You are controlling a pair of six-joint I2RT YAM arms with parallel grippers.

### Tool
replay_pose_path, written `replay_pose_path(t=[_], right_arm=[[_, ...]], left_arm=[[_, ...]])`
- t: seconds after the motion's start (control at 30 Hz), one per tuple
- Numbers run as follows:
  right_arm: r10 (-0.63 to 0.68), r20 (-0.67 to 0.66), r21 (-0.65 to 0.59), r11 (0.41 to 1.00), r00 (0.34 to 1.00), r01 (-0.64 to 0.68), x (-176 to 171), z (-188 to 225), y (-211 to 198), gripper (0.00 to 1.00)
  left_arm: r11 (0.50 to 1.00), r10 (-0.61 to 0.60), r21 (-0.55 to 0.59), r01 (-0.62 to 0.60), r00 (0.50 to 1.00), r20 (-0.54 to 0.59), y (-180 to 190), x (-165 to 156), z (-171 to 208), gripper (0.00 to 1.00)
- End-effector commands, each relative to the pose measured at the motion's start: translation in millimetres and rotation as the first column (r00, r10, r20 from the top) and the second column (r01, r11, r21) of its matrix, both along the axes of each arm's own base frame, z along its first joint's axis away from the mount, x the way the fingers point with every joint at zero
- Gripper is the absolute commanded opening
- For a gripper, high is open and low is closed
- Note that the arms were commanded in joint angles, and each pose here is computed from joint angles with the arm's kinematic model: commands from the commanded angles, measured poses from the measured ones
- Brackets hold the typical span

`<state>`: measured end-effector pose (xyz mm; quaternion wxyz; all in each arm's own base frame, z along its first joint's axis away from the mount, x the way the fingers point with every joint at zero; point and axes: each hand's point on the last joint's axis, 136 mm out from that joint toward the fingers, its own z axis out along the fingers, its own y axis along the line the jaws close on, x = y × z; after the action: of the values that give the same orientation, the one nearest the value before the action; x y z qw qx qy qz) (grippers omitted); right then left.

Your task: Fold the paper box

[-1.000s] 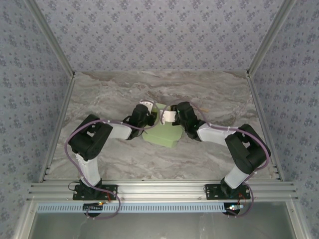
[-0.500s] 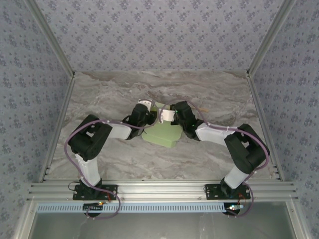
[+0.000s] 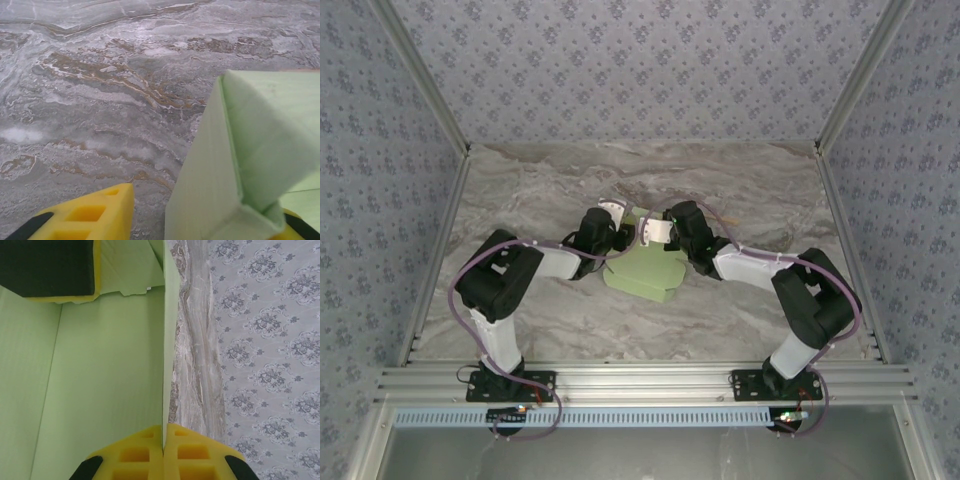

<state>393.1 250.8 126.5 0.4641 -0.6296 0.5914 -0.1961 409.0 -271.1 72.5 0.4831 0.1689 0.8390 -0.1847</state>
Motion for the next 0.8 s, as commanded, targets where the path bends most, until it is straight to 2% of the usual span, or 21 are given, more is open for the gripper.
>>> replay_pose_path(t=[0.0, 0.23, 0.53, 0.77], right_arm=[[0.027, -0.111, -0.037, 0.999, 0.993, -0.031, -12, -25, -1, 0.0], [0.031, -0.128, -0.055, 0.998, 0.991, -0.038, -13, -28, 1, 0.0], [0.019, -0.014, -0.185, 0.983, 1.0, -0.021, 0, -32, -4, 0.0], [0.036, 0.069, -0.223, 0.975, 0.997, -0.02, 5, -27, -2, 0.0]], left_arm=[[0.999, 0.01, -0.05, -0.005, 0.996, 0.094, 6, 14, 31, 0.34], [0.998, 0.024, -0.066, -0.02, 0.998, 0.064, 7, 15, 28, 0.3], [0.998, -0.015, -0.061, 0.019, 0.998, 0.056, 5, 8, 18, 0.34], [0.997, -0.05, -0.051, 0.053, 0.997, 0.059, 3, 4, 15, 0.36]])
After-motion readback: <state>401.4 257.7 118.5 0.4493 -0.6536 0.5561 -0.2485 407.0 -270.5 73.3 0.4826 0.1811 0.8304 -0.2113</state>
